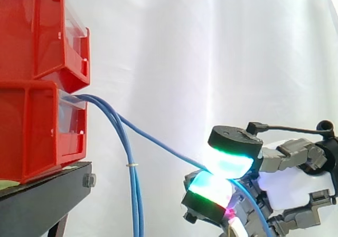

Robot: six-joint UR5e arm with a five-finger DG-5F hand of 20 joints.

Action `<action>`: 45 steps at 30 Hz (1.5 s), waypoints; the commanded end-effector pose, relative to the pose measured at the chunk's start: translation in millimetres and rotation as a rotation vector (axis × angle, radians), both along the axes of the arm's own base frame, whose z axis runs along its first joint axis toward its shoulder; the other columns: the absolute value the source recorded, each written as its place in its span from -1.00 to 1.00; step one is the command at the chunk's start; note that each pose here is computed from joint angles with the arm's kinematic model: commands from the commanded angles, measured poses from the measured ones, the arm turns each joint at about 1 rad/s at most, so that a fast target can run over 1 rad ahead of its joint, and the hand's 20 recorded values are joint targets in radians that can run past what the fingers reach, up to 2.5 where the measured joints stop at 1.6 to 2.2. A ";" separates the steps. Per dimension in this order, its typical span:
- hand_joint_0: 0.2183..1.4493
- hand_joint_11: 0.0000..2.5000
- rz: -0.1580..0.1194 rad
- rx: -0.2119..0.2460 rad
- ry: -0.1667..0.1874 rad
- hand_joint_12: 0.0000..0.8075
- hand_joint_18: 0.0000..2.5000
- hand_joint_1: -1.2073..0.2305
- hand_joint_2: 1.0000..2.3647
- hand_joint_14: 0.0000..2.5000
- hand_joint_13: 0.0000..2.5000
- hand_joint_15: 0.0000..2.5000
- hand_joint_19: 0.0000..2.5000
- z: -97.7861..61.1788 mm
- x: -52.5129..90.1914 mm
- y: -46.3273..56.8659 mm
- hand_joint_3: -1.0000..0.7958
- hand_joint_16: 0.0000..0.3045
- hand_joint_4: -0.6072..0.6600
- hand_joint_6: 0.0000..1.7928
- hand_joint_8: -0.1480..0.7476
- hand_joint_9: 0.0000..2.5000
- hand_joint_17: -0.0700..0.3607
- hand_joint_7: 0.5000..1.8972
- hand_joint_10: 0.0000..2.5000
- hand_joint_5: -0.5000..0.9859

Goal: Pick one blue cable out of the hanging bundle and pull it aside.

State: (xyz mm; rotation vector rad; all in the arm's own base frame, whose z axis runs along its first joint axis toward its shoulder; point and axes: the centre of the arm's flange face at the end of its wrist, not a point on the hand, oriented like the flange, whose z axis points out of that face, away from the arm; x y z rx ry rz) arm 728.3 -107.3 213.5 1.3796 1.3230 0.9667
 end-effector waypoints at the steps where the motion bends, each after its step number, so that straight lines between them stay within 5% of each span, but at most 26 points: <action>1: 0.03 -0.53 0.001 0.000 -0.001 -0.27 -0.57 -0.54 -0.97 -0.98 -0.37 -0.51 -0.43 0.0 0.1 0.5 -0.10 -0.78 -0.30 0.06 -0.23 -0.10 -0.32 0.57 -0.98 -0.53; 45: 0.03 -0.51 -0.001 0.000 -0.001 -0.26 -0.56 -0.57 -0.98 -0.98 -0.36 -0.50 -0.42 0.0 0.0 -0.7 -0.08 -0.77 -0.25 0.05 -0.23 -0.08 -0.31 0.62 -0.99 -0.51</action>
